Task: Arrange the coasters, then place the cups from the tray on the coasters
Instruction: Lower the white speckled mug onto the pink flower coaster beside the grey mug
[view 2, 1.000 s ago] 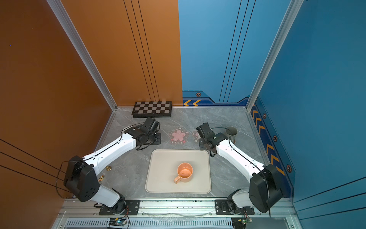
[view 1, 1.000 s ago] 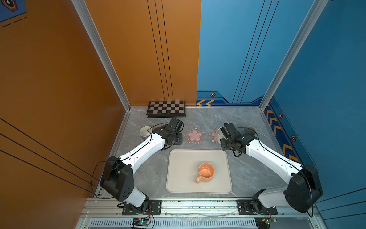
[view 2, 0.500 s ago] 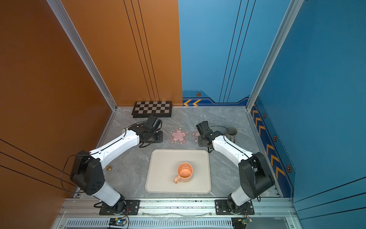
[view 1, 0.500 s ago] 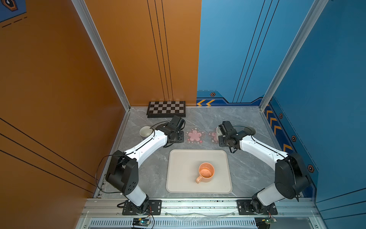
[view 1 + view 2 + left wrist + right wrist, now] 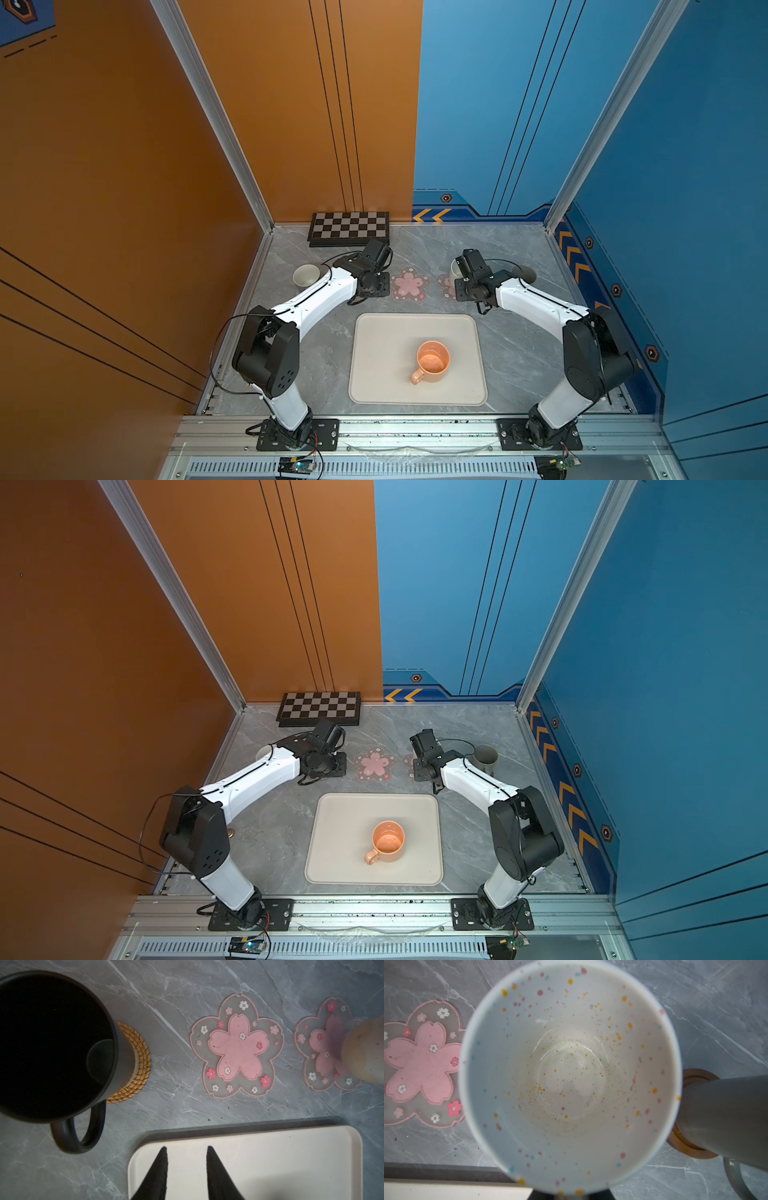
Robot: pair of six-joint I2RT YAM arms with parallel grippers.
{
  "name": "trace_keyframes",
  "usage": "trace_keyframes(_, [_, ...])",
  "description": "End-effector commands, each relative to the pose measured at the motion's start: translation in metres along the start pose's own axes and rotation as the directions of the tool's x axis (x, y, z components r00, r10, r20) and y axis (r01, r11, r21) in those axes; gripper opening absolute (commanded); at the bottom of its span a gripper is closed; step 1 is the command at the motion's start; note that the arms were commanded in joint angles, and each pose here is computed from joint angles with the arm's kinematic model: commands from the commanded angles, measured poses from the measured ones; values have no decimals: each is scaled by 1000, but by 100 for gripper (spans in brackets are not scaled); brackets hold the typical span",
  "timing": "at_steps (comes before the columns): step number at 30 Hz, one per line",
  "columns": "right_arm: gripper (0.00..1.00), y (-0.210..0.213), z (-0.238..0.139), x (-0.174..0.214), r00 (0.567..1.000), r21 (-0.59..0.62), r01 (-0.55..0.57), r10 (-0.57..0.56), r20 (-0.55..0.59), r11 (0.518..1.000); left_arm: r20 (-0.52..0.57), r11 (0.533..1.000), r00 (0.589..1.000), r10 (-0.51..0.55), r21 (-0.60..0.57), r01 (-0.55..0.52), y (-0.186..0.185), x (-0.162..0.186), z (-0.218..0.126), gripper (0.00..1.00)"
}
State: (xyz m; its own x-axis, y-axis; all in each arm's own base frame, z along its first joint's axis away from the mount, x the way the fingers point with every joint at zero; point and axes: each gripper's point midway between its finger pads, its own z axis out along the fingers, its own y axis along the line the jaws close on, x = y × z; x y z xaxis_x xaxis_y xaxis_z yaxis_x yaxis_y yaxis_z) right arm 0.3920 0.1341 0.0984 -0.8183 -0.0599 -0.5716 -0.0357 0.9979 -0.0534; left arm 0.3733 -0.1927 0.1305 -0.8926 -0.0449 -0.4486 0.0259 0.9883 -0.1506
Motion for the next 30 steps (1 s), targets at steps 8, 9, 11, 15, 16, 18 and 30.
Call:
trace_keyframes(8, [0, 5, -3, -43, 988, -54, -64, 71, 136, 996, -6, 999, 1000, 7, 33, -7, -7, -7, -1, 33])
trace_keyframes(9, [0, 5, -2, -43, 988, -54, -68, 75, 136, 996, -5, 999, 1000, 6, 33, -6, -6, -7, -1, 33])
trace_keyframes(11, [0, 5, 0, -41, 988, -57, -74, 81, 132, 996, -8, 999, 1000, 7, 34, -7, -7, -6, -1, 33])
trace_keyframes(15, [0, 5, 6, -37, 990, -51, -74, 80, 120, 996, -11, 999, 1000, 5, 36, -5, -7, -6, 0, 33])
trace_keyframes(16, [0, 5, 7, -36, 990, -49, -75, 80, 117, 996, -11, 999, 1000, 5, 38, -5, -7, -6, -1, 33])
trace_keyframes(18, [0, 5, 8, -34, 990, -48, -76, 81, 112, 996, -10, 999, 1000, 3, 39, -2, -8, -7, -1, 33])
trace_keyframes(30, [0, 5, 14, -21, 993, -39, -80, 83, 83, 996, -24, 999, 1000, -1, 44, 2, -11, -6, 4, 33])
